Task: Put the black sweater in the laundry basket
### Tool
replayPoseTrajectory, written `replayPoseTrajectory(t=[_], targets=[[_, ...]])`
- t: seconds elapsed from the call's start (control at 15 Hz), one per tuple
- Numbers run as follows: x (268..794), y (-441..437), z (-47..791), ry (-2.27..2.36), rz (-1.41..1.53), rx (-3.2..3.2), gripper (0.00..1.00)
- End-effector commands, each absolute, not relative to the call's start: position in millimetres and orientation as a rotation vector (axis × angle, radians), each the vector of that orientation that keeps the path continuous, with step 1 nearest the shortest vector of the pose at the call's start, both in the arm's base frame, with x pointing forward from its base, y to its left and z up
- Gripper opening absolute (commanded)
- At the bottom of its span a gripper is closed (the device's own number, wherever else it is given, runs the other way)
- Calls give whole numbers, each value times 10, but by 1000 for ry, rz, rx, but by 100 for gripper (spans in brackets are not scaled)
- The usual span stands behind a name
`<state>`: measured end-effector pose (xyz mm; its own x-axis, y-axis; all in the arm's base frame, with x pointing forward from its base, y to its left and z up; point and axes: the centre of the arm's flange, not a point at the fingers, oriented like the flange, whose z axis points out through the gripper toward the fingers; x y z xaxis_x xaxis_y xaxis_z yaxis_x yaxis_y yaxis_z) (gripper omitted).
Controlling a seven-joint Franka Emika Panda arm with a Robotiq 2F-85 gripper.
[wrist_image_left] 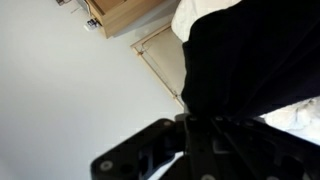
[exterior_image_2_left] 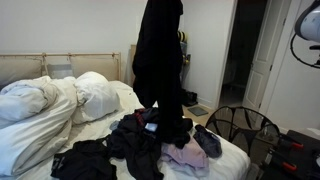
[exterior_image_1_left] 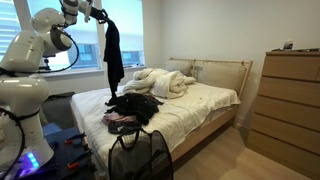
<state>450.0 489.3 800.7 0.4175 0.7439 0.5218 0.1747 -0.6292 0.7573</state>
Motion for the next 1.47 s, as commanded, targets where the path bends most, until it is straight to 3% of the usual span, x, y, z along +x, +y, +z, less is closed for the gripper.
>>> replayPoseTrajectory(t=[0.0,0.8,1.13,1.4], targets=[[4710,5195,8704,627,1327,1975,2],[4287,4694,9461,89,1426,1676,2],[4015,4383,9764,-40,1307,1663,2],[4087,3896,9859,-57,1190,1879,2]])
